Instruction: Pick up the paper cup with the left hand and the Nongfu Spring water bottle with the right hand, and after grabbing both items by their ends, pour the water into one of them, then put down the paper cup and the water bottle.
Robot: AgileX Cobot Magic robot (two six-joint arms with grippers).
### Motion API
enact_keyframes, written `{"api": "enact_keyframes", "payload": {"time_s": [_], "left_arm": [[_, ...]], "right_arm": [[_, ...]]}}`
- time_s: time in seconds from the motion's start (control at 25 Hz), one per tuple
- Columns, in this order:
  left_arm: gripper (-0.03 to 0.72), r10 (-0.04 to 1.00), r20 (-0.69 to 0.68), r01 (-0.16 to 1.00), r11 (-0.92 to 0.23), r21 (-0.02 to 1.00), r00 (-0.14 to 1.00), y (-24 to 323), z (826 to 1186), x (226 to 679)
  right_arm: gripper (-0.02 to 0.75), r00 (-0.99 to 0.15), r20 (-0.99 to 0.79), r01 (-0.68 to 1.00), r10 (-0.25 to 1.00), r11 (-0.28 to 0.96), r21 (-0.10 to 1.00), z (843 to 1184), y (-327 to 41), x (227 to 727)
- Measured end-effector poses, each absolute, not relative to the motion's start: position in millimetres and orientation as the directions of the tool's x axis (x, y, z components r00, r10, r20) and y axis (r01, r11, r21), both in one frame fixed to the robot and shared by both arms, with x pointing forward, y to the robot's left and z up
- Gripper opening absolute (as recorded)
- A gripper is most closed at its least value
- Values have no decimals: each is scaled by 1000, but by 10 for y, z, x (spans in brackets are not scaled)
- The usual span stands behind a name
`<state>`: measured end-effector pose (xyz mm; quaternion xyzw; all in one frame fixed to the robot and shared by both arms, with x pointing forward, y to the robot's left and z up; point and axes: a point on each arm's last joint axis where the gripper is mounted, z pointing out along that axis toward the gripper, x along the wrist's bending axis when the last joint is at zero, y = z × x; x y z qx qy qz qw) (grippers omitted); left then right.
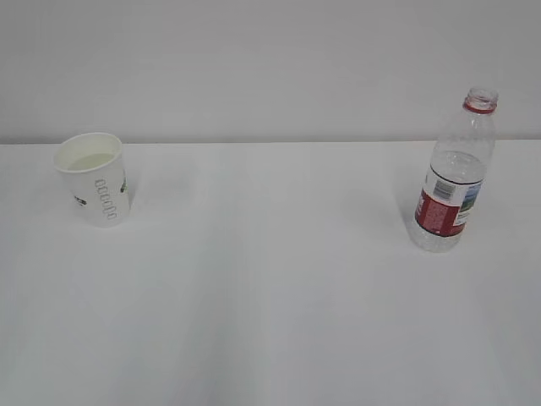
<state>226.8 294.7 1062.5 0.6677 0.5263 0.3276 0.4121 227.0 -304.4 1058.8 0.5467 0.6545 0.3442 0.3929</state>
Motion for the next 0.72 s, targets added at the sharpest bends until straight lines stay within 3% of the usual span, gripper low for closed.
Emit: {"api": "enact_keyframes", "payload": {"time_s": [0.72], "left_arm": [[416, 973, 6, 468, -116, 876, 230, 2950, 10556, 2282]], "right_arm": [[587, -120, -119, 504, 986, 163, 848, 10449, -3021, 2285]]}}
